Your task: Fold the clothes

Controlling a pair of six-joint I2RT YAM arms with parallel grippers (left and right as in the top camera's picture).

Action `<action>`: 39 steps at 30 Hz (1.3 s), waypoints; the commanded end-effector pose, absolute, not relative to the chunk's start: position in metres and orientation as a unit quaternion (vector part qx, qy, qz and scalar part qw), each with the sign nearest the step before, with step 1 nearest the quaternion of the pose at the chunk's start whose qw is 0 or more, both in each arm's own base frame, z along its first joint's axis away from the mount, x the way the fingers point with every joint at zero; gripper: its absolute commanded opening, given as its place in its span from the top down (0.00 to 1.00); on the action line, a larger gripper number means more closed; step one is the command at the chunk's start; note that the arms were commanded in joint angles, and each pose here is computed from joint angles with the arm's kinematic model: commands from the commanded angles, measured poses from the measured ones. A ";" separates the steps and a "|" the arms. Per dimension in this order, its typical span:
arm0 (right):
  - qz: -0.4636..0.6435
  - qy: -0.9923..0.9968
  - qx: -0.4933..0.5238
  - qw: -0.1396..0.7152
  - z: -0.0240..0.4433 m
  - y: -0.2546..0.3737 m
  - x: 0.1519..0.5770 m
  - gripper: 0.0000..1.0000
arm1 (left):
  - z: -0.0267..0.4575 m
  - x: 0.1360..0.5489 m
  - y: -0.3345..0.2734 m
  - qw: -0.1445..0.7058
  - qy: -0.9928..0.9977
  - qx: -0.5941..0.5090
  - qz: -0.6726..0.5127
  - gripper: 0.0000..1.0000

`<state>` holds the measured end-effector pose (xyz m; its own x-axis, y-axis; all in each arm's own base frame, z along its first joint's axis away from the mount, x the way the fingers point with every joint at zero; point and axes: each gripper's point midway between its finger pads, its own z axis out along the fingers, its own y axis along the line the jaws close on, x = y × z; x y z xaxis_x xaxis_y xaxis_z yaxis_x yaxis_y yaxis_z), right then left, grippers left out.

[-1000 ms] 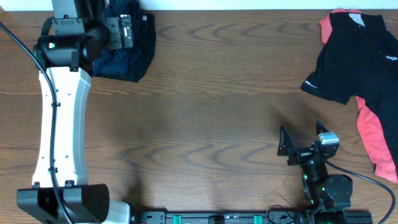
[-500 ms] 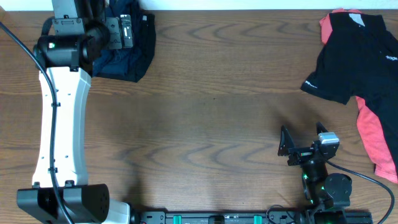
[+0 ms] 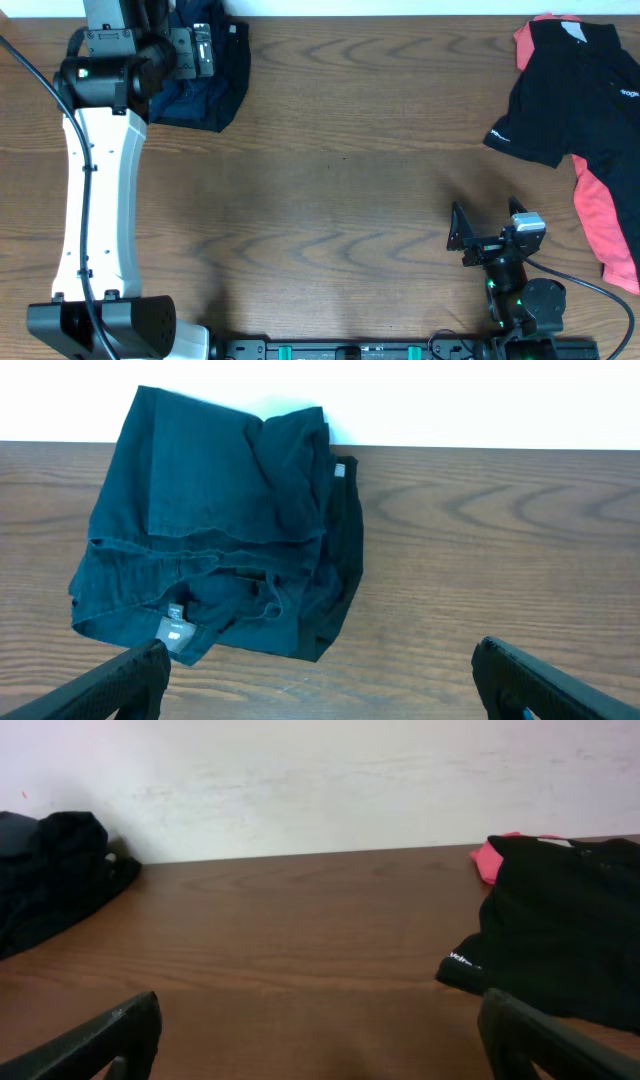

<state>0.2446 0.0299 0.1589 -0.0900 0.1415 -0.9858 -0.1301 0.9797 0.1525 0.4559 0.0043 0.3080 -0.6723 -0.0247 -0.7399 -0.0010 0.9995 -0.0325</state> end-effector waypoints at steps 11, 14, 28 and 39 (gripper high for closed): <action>0.091 0.731 0.002 0.676 0.158 0.028 0.245 0.01 | 0.305 0.456 0.006 0.401 0.916 -0.011 -0.011 0.02; 0.091 0.731 0.002 0.676 0.158 0.028 0.245 0.01 | 0.311 0.447 0.006 0.401 0.916 -0.011 -0.012 0.02; 0.091 0.731 0.002 0.676 0.158 0.028 0.245 0.01 | 0.363 0.358 0.005 0.537 0.844 0.008 0.001 0.02; 0.091 0.731 0.002 0.676 0.158 0.028 0.245 0.01 | 0.269 0.286 -0.002 0.583 0.812 0.016 -0.009 0.02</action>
<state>0.2448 0.0282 0.1588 -0.0881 0.1413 -0.9860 -0.1205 0.9811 0.1514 0.2993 -0.0004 0.2885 -0.3410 0.0035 -0.9400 0.0226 0.9997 -0.0045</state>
